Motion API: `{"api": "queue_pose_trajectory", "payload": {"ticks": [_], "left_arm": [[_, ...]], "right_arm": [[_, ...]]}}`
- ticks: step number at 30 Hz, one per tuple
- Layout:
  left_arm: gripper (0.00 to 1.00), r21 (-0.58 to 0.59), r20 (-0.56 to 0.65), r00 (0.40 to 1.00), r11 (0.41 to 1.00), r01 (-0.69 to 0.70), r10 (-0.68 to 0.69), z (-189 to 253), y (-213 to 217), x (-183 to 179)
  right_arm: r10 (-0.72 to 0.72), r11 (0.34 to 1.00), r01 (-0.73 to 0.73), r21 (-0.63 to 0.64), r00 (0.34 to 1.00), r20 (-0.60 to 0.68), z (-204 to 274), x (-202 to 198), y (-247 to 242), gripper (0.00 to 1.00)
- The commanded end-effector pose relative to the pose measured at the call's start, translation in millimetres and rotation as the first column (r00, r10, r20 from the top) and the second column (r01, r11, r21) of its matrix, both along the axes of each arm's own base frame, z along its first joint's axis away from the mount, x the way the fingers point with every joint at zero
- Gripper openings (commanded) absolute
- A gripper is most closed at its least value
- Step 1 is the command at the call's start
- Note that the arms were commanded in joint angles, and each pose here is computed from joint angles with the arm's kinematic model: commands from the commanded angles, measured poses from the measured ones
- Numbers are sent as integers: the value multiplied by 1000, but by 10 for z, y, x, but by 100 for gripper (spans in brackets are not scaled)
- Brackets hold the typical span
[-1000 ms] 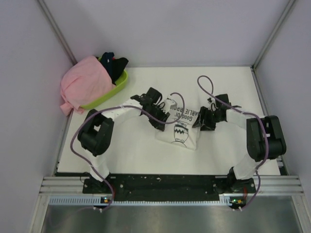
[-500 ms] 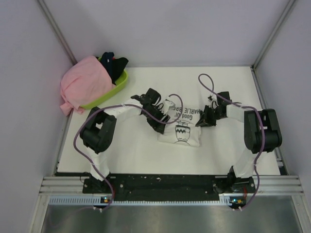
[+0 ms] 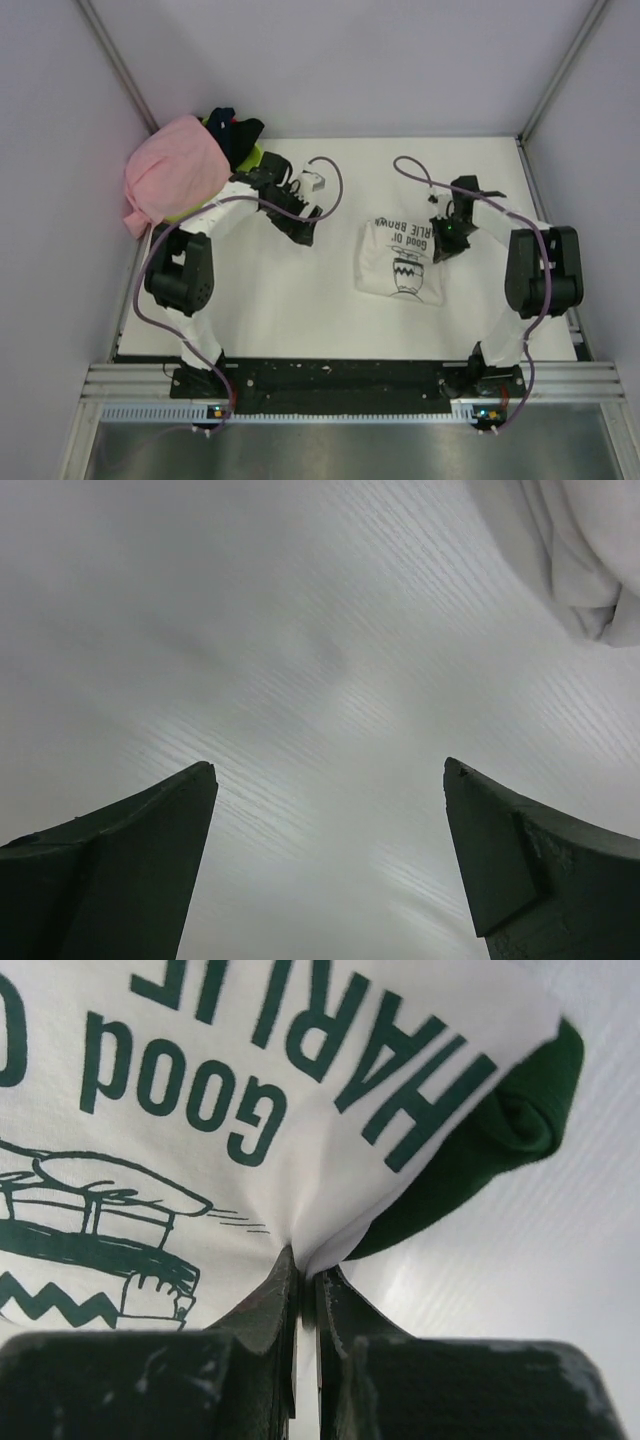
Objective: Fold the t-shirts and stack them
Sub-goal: Put the neatly folded tshirt into the corner of the board with the right arm
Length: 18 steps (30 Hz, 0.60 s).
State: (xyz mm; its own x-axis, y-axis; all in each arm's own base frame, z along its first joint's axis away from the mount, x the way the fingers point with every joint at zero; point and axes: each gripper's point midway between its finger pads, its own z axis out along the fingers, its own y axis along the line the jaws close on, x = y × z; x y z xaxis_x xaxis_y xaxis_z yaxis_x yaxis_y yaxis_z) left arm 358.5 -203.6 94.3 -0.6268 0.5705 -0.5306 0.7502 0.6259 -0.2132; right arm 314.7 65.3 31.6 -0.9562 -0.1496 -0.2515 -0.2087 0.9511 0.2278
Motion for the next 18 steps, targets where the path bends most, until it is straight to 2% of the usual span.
{"api": "queue_pose_trajectory", "payload": {"ticks": [1, 7, 11, 13, 16, 18], "left_arm": [[99, -4, 111, 993, 1000, 31, -30, 348, 27, 20], [99, -26, 185, 983, 1000, 0, 5, 582, 154, 172], [99, -62, 201, 979, 998, -11, 24, 641, 193, 226], [99, -64, 204, 978, 998, -25, 37, 633, 195, 247], [99, -82, 214, 976, 997, -13, 30, 689, 173, 217], [99, -90, 240, 970, 996, -6, 28, 762, 176, 204]], "right_arm": [[135, 965, -125, -231, 990, 28, 194, -232, -469, 0], [243, 845, -199, -496, 970, 26, 374, -590, -993, 0], [347, 698, -291, -654, 937, -46, 397, -816, -1415, 0], [287, 660, -220, -718, 957, -30, 467, -765, -1693, 0], [238, 561, -192, -805, 969, -65, 598, -722, -2043, 0], [194, 526, -176, -832, 977, -85, 577, -778, -2269, 0]]}}
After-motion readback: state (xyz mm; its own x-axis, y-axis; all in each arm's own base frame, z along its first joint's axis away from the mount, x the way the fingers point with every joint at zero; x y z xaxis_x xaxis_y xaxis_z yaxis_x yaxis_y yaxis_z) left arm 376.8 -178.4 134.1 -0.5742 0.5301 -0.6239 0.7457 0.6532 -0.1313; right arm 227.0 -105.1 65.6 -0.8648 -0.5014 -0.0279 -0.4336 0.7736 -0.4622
